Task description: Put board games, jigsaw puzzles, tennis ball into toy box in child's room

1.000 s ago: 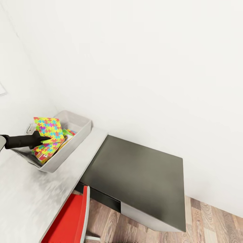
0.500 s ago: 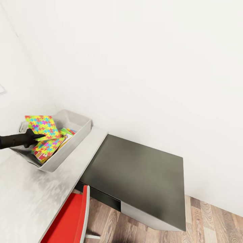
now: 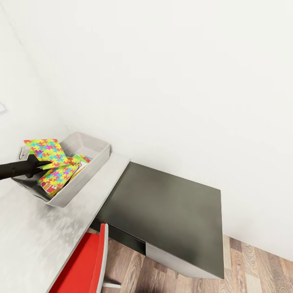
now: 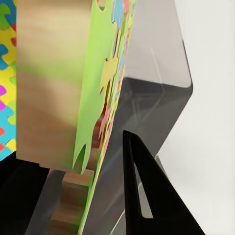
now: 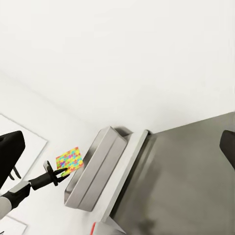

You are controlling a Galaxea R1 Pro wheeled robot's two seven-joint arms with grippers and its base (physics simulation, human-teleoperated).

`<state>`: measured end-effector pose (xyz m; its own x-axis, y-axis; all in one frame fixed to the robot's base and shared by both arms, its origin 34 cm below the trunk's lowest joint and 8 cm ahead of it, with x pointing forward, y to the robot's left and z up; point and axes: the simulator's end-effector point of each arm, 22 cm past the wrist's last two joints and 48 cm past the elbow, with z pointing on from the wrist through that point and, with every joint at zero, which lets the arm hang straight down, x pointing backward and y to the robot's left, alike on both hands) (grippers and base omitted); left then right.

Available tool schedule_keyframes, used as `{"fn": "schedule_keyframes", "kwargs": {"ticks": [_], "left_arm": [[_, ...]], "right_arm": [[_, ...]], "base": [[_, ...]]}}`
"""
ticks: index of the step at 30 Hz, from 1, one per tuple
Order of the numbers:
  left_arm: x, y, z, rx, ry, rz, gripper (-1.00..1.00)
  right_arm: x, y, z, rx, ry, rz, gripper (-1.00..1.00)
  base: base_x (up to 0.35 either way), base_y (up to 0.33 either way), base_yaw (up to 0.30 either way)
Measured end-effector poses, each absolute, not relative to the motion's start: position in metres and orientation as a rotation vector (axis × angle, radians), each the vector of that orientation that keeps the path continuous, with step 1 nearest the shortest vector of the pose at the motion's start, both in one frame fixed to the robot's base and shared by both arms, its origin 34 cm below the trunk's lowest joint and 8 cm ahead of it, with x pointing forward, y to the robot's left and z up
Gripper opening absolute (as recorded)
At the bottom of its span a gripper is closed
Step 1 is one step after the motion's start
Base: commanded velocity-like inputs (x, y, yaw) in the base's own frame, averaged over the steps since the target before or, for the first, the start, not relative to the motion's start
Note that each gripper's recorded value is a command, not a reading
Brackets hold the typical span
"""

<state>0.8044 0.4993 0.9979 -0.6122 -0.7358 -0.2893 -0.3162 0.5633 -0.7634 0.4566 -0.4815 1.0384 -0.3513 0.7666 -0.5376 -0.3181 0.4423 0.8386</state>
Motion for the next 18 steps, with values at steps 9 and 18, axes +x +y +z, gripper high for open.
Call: {"fn": "schedule_keyframes", "kwargs": {"ticks": [9,18], "left_arm": [[0.805,0.496,0.997,-0.842,2.195,-0.920,-1.00],[0.806,0.488,0.986,-0.843,2.210,-0.928,-1.00]], "right_arm": [[0.457,-0.483,1.039,0.412,1.551,1.190,1.00],[0.458,-0.484,1.036,0.419,1.563,1.190,1.00]], "base": [[0.000,0.000,0.000],[0.000,0.000,0.000]]}}
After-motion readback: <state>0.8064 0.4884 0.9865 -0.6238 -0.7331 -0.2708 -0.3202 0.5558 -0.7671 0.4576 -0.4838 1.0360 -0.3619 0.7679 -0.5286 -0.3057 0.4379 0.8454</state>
